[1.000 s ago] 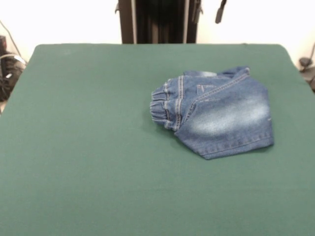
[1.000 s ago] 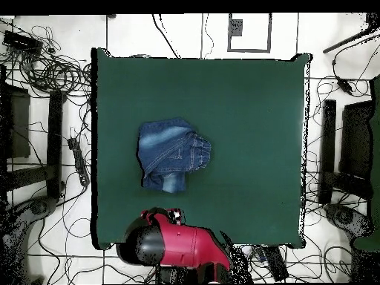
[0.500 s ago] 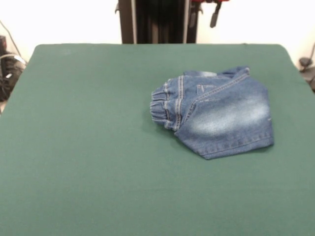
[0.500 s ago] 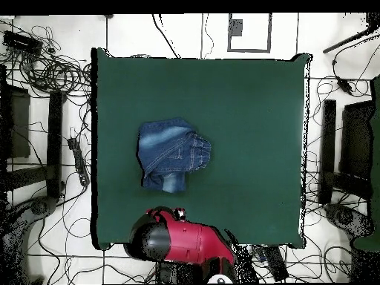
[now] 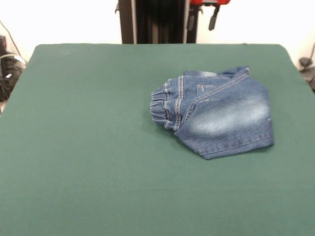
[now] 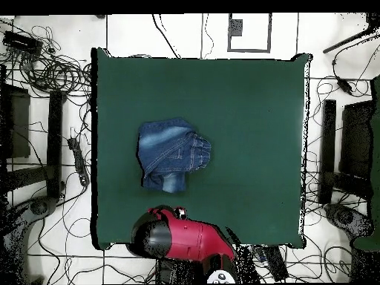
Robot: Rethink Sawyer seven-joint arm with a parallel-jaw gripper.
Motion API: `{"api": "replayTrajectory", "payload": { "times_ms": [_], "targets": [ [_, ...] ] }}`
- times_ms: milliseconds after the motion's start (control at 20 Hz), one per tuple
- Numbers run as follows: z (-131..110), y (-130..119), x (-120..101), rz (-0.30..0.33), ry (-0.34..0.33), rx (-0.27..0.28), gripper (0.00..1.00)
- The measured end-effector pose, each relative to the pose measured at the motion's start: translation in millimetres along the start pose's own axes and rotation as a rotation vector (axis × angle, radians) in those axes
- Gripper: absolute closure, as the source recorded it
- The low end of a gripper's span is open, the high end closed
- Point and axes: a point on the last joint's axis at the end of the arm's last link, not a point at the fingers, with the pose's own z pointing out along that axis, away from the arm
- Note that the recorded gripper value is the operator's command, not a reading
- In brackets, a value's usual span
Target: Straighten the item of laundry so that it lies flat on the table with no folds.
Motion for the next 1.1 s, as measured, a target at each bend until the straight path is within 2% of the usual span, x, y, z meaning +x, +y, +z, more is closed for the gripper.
{"api": "replayTrajectory", "payload": {
  "times_ms": [550, 1100],
  "targets": [
    [-4, -3, -19, 0.0, -0.036, 0.006, 0.0],
    [-6, -12, -49, 0.005, -0.081, 0.016, 0.0]
  ]
}}
